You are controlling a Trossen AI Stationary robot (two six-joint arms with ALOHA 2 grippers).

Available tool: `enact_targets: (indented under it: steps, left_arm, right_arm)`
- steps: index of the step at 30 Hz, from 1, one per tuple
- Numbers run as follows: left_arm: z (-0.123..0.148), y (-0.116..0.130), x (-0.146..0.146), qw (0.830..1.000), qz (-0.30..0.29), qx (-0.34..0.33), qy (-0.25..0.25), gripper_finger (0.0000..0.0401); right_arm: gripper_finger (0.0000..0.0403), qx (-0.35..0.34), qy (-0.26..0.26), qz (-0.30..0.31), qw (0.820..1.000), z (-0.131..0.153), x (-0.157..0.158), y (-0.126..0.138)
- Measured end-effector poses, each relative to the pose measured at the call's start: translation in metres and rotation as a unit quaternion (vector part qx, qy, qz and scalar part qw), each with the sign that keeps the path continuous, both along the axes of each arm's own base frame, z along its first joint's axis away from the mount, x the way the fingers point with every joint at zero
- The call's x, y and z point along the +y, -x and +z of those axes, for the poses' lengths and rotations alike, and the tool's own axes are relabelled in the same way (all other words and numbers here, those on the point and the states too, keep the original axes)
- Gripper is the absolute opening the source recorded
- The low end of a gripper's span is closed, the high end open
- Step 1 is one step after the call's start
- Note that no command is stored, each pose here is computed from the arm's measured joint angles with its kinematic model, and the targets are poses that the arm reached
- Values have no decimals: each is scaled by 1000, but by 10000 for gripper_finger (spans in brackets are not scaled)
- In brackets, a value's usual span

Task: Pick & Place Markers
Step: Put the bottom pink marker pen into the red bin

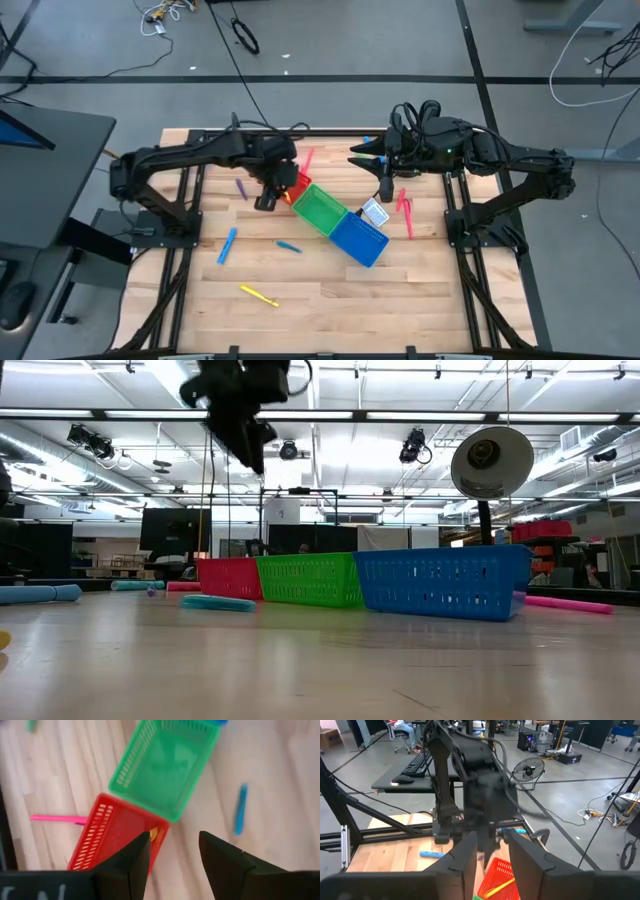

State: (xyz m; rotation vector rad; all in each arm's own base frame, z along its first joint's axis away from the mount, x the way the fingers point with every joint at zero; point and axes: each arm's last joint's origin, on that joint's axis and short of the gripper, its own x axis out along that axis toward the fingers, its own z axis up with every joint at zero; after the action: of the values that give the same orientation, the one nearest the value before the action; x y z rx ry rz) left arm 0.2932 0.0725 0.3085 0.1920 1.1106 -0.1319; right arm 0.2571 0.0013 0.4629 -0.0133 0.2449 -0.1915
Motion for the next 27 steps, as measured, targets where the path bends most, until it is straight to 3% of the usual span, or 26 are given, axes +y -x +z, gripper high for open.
enact_targets:
  steps: [9, 13, 17, 22, 27]
  left_arm:
    - [43, 21, -23, 989, 74, -112, 65, 174]
    - [63, 25, -38, 974, 94, -183, 99, 174]
    - [82, 26, -54, 953, 90, -258, 129, 174]
    - [104, 29, -71, 926, 88, -349, 113, 174]
    - [111, 33, -82, 916, 100, -374, 105, 174]
  right_arm:
    - [117, 0, 0, 0, 1000, 0, 0, 0]
    - [117, 0, -2, 0, 1000, 0, 0, 0]
    - [117, -8, -40, -9, 999, 0, 0, 0]
    - [117, 8, -68, -18, 997, -4, 0, 1]
    - [117, 44, -75, -22, 996, -11, 0, 4]
